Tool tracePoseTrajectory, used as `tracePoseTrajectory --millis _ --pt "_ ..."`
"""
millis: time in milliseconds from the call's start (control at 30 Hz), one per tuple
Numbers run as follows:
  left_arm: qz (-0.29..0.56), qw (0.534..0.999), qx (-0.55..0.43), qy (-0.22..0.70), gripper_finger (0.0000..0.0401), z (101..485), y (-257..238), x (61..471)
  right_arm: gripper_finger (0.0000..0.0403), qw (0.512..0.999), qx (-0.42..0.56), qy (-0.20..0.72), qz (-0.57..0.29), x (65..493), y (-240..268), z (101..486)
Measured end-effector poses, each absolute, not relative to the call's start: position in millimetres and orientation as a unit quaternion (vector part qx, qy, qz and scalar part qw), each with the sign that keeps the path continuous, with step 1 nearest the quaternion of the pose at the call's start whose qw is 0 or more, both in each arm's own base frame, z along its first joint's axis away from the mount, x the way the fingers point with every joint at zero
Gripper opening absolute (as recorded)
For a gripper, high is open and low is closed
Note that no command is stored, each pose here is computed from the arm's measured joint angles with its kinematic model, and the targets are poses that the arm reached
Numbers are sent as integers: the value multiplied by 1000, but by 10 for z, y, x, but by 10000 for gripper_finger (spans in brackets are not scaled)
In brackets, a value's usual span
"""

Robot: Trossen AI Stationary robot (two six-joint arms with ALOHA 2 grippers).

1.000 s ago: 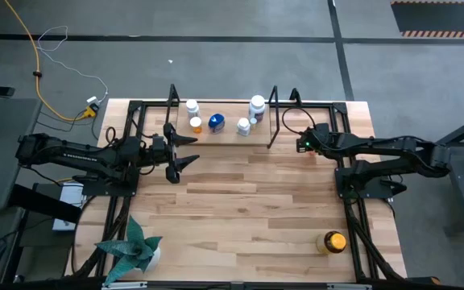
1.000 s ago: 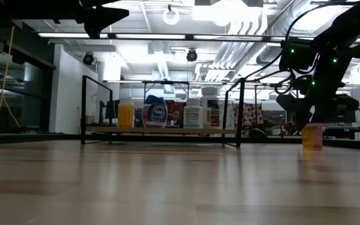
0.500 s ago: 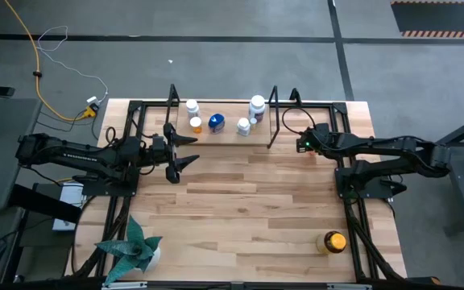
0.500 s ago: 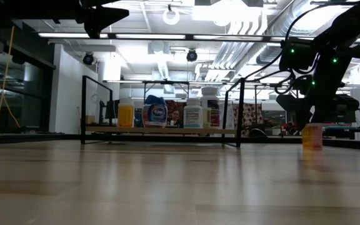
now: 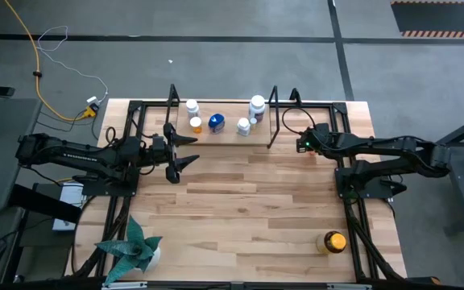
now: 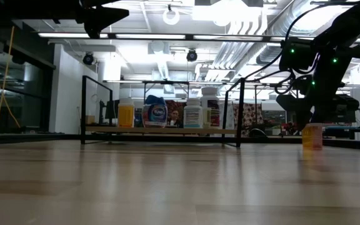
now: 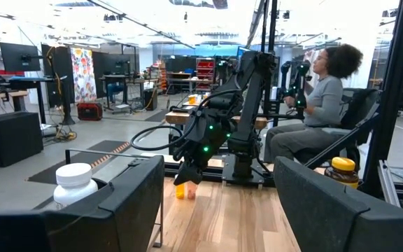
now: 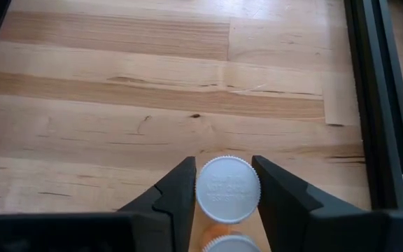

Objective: Pick and place medicine bottles onto shelf by color
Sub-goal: Put the orange pill bottle on the shelf

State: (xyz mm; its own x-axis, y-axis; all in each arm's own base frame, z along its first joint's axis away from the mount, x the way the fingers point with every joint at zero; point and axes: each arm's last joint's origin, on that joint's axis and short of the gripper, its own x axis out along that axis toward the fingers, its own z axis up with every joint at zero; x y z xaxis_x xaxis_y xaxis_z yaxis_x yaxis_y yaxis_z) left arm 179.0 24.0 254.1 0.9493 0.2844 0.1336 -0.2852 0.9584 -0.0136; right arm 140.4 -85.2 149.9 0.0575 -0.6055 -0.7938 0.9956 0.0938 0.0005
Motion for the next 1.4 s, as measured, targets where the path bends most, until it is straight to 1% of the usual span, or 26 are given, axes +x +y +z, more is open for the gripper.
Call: tracePoseTrajectory --millis 133,200,467,733,967,1133,1267,1400 --pt "144 987 3 -67 259 2541 240 1790 104 663 298 327 -604 1403 -852 1500" --pt "144 987 3 -67 259 2541 240 1790 100 663 297 327 -604 1403 -853 1500" --pt "144 987 3 -67 259 2541 240 1790 127 663 296 326 -605 1402 -853 1502" --pt "144 987 3 -67 259 2541 240 1790 115 680 283 303 -604 1384 -851 1619" --pt "144 987 3 -67 259 2541 240 1790 114 722 257 253 -591 1404 -796 1896" --pt "144 987 3 -67 259 2541 241 1790 114 761 229 207 -570 1429 -692 2132" --pt "144 987 3 -67 259 2541 241 1790 114 807 197 166 -532 1488 -596 2364" --pt "145 987 3 -67 259 2541 241 1790 114 865 155 131 -459 1616 -484 2659"
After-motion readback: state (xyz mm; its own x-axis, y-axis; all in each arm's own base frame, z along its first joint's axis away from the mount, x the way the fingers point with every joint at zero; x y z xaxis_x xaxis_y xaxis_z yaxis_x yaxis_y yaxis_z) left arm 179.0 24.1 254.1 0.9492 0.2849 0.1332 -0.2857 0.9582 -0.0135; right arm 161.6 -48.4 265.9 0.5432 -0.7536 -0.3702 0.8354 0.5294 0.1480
